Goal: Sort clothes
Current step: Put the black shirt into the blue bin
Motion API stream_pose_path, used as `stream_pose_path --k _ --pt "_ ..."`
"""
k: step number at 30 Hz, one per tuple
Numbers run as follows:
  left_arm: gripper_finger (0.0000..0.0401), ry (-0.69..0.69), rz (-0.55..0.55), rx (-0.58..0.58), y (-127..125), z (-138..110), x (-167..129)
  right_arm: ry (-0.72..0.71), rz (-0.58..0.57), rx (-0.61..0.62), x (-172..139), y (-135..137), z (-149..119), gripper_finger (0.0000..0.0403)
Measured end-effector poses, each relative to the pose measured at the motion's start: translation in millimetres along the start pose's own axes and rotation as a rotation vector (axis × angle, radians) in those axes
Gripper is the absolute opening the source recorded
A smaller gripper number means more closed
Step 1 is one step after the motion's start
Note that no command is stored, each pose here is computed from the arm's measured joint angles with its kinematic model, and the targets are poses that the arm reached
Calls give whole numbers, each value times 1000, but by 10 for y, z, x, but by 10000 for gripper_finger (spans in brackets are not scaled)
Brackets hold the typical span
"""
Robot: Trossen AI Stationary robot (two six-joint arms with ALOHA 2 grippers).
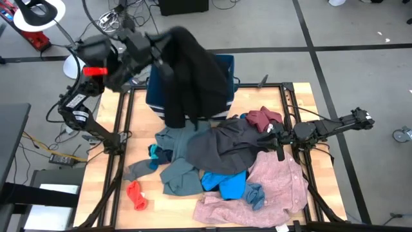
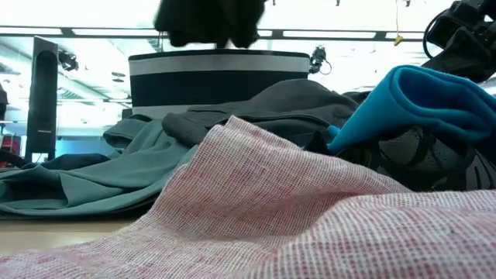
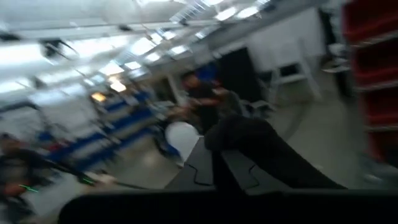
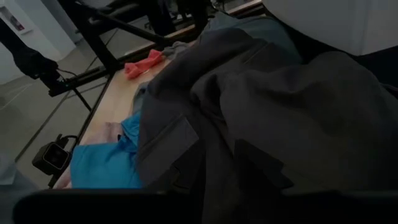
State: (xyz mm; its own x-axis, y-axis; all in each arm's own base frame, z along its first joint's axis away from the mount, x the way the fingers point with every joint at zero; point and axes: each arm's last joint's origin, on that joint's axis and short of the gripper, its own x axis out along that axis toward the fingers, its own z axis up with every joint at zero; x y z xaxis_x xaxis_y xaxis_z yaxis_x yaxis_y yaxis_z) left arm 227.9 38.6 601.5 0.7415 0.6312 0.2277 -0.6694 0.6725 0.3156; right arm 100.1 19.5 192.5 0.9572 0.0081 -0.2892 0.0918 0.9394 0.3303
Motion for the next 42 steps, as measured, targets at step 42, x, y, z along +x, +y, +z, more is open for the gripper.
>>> stream_pose_path --k 42 --pt "0 1009 -203 -56 75 -2089 1174 -8 4 2 0 4 8 89"
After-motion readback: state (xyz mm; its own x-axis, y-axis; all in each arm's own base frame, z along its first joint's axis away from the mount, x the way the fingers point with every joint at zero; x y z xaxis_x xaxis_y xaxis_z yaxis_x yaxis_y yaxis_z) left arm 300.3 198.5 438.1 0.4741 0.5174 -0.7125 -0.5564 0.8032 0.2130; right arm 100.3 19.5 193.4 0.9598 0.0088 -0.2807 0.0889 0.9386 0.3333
